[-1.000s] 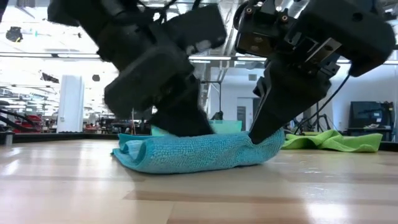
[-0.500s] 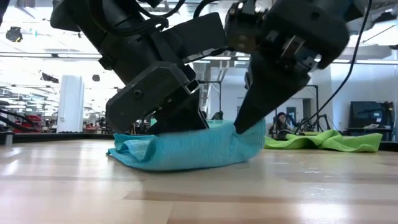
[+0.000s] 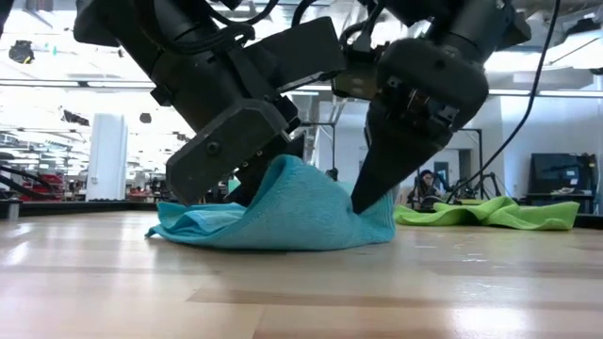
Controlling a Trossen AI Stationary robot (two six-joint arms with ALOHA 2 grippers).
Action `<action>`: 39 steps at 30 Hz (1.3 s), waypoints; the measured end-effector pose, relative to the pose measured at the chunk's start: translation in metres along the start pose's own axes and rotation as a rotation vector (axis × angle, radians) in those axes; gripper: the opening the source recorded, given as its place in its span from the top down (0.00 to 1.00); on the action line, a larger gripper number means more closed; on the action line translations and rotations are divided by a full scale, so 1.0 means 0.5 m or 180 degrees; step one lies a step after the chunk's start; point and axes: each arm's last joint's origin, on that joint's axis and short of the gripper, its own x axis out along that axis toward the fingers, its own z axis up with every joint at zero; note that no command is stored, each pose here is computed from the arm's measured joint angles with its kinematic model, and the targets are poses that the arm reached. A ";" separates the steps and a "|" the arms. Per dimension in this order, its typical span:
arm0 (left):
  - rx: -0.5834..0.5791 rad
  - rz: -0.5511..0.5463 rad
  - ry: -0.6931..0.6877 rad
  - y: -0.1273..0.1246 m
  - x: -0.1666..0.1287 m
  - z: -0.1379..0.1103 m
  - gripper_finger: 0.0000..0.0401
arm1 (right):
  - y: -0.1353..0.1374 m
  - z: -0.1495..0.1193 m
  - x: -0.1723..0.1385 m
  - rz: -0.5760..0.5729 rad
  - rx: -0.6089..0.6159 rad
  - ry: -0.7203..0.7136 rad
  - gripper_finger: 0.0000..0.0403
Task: Roll microfiber towels into tight, uniform cylinder then place into a basket
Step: Roll the blue microfiber cloth
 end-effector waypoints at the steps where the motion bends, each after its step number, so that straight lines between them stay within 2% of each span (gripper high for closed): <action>1: 0.0009 0.0026 -0.0008 -0.002 -0.001 0.000 0.74 | -0.003 -0.001 0.001 -0.0009 0.0007 0.0006 0.99; 15: 0.0242 0.0498 0.0373 -0.042 -0.078 0.042 0.74 | -0.009 -0.005 0.004 -0.0042 -0.0030 0.0028 0.98; 19: 0.0245 0.0570 0.0229 -0.074 -0.108 0.052 0.74 | -0.009 -0.004 0.004 -0.0040 -0.0038 0.0027 0.98; 24: 0.0161 0.0725 -0.0198 -0.106 -0.133 0.067 0.74 | -0.009 -0.005 0.004 -0.0034 -0.0039 0.0030 0.98; 28: 0.0073 0.0664 -0.0330 -0.108 -0.131 0.079 0.74 | -0.009 -0.005 0.004 -0.0032 -0.0039 0.0030 0.98; 39: -0.0114 0.0439 -0.0320 -0.079 -0.098 0.089 0.74 | -0.009 -0.005 0.004 -0.0028 -0.0040 0.0036 0.98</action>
